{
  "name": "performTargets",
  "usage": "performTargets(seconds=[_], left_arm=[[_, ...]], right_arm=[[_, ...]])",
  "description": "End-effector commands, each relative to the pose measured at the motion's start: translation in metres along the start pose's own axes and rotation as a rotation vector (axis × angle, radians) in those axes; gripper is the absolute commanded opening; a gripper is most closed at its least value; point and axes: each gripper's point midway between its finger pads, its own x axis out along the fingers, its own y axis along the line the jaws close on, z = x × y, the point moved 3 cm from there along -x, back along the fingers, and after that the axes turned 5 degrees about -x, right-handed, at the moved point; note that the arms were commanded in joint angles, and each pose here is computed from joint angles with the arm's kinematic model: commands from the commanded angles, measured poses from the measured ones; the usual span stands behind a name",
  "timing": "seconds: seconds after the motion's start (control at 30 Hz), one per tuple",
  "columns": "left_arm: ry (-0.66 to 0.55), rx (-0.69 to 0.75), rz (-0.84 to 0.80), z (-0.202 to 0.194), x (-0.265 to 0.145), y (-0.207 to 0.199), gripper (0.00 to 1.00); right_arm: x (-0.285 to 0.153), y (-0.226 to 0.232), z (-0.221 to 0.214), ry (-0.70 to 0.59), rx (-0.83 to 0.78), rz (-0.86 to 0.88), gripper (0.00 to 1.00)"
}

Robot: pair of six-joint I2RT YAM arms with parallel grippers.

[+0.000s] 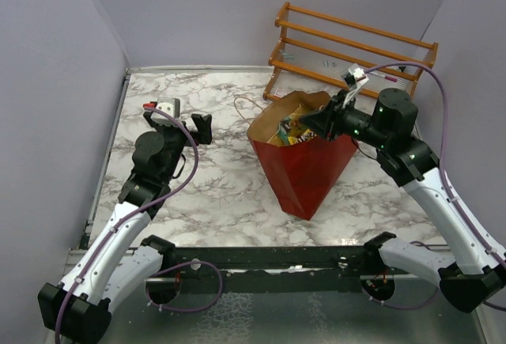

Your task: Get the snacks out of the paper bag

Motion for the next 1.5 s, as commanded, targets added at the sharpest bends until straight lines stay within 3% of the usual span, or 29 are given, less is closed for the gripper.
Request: performTargets(seconds=[0.0, 0.13, 0.43, 0.57, 0.8, 0.93, 1.1, 1.4, 1.47], left_arm=[[0.1, -0.164, 0.022, -0.004, -0.002, -0.009, 0.97], [0.26, -0.348, -0.064, -0.024, -0.004, -0.035, 0.99], [0.424, -0.594, -0.229, -0.055, 0.007, -0.064, 0.97], [0.449, -0.676, -0.355, -0.06, 0.018, -0.081, 0.92], [0.467, -0.735, -0.227, -0.08, 0.054, -0.068, 0.88], [0.463, -0.789, -0.261, -0.081, 0.077, -0.075, 0.86], [0.463, -0.799, -0.289, -0.076, 0.102, -0.081, 0.69], [0.399, -0.772, -0.382, -0.036, 0.112, -0.098, 0.1], [0.38, -0.765, -0.386, -0.024, 0.11, -0.1, 0.0]], right_arm=[[-0.008, 0.047, -0.017, 0.064, 0.03, 0.348, 0.16], [-0.007, 0.048, -0.027, 0.097, 0.063, 0.374, 0.15], [-0.02, 0.056, -0.029, 0.098, 0.053, 0.388, 0.15], [-0.026, 0.057, -0.028, 0.082, 0.04, 0.362, 0.15], [-0.036, 0.056, -0.023, 0.053, 0.02, 0.294, 0.15], [-0.043, 0.054, -0.026, 0.047, 0.016, 0.254, 0.16], [-0.05, 0.052, -0.028, 0.048, 0.033, 0.201, 0.16], [-0.068, 0.031, -0.012, -0.023, 0.083, -0.058, 0.13], [-0.07, 0.015, -0.006, -0.044, 0.104, -0.184, 0.06]])
